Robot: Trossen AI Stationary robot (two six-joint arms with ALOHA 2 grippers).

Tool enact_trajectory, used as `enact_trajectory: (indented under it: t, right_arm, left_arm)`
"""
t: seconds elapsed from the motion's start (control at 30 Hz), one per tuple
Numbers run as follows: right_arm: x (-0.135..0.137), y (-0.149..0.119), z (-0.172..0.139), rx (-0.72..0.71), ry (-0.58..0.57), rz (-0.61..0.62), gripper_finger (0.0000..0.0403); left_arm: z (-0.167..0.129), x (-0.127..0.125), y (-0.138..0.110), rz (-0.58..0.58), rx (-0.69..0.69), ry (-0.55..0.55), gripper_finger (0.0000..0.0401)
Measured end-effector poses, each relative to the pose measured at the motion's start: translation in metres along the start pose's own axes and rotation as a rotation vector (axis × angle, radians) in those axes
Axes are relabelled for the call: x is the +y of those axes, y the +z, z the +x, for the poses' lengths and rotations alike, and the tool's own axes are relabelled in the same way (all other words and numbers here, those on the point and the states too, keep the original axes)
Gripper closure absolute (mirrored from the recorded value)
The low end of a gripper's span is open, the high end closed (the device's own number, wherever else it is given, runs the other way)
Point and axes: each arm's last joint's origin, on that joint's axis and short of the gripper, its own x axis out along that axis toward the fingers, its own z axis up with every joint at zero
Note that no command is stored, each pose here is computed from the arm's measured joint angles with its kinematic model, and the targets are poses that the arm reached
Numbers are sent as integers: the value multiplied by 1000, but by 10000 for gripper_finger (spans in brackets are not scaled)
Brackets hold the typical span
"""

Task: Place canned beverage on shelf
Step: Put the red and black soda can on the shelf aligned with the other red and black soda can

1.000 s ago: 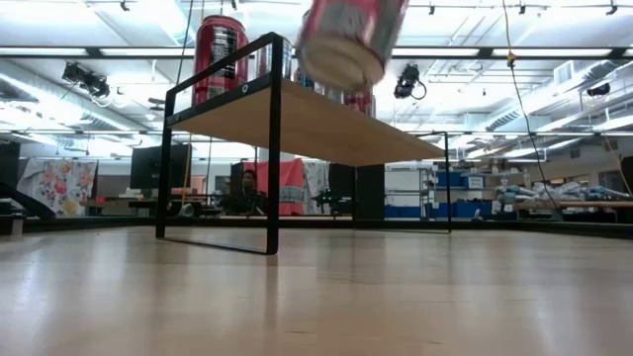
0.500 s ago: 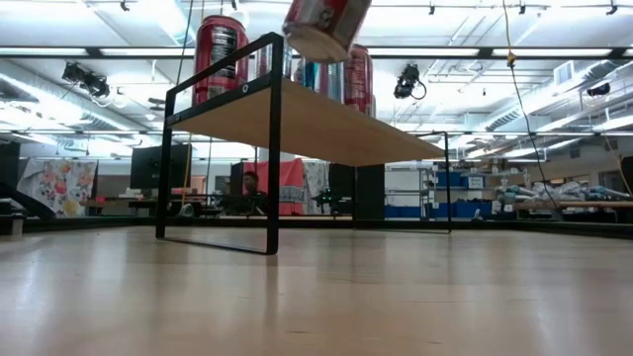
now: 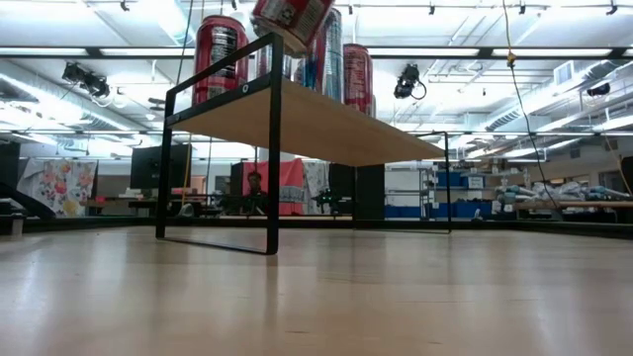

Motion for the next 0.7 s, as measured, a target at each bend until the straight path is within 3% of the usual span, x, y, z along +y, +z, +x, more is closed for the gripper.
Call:
enact_trajectory:
  t: [0.27, 0.7]
  right_arm:
    - [-3, -5, 6, 22, -43, -31, 92]
    - [-12, -8, 22, 95, -10, -4, 92]
  left_arm:
    - [0, 0, 0, -29, 2, 0, 209]
    - [0, 0, 0, -32, 2, 0, 209]
